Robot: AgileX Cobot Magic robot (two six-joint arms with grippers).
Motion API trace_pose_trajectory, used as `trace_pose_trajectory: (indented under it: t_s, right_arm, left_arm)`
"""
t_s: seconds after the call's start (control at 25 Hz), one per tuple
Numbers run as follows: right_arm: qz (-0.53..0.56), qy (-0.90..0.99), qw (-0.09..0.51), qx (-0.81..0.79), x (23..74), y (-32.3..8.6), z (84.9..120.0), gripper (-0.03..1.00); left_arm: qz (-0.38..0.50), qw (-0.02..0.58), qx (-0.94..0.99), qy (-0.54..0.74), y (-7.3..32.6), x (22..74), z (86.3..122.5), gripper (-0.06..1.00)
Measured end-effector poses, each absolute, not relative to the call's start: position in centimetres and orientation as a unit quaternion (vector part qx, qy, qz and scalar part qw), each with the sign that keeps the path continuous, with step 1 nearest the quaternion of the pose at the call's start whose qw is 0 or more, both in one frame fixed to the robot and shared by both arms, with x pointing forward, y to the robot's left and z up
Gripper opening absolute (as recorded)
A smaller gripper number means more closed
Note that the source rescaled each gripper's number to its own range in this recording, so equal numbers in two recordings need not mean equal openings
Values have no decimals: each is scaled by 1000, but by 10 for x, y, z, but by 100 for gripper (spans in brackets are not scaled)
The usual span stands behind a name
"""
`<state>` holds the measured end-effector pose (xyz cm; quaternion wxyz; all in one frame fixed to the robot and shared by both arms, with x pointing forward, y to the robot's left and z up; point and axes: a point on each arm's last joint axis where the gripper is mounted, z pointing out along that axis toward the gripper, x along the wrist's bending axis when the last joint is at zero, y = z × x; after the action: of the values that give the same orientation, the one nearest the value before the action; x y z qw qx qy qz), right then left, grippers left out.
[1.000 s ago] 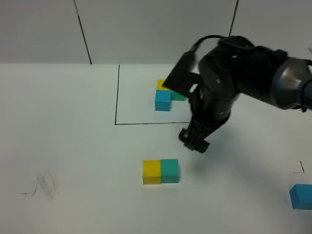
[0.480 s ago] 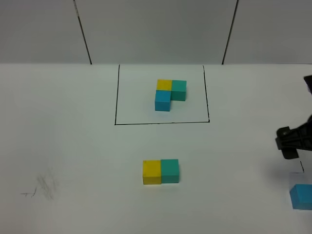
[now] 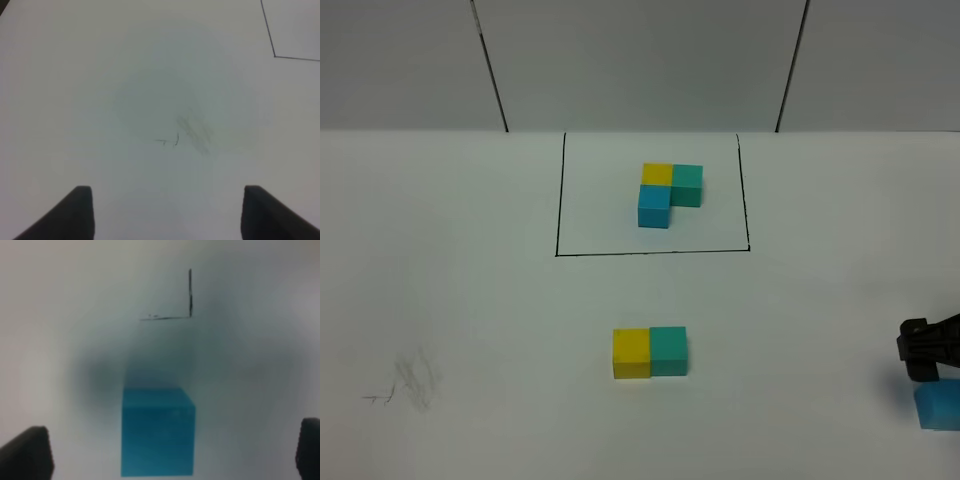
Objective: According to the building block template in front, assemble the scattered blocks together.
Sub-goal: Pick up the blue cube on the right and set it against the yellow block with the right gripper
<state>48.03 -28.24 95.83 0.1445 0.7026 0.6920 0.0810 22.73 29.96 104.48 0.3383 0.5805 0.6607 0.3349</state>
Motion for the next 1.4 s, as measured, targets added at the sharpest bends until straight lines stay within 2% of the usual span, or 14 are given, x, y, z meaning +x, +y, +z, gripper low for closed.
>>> trace_pose_trajectory:
  t_s: [0.4,0.6,0.8,0.92,1.0,1.04,1.12,1.16,1.4]
  right_arm:
    - [60,690,110,713,477,-285,922,99]
    - [54,692,99,713,480,-284,911,95]
    - [41,693,86,715,481,-283,901,86]
    - [43,694,86,714,482,-283,899,73]
    - [48,694,88,713,483,-283,898,58]
    - [50,694,89,713,484,-282,898,45]
    - [51,694,90,712,484,-282,898,9]
    - [51,694,90,713,484,-282,898,0]
    - [63,698,86,708,482,-280,906,2]
  left_arm:
    - [335,338,580,661,300,227,1045,37]
    - [335,338,580,661,300,227,1045,37]
    - [335,338,580,661,300,227,1045,37]
    - [335,338,580,661,300,227,1045,37]
    - [335,338,580,661,300,227,1045,37]
    - [335,338,580,661,300,227,1045,37]
    - [335,338,580,661,300,227,1045,37]
    - [335,338,580,661,300,227,1045,37]
    - [335,338,580,661,300,227,1045,37]
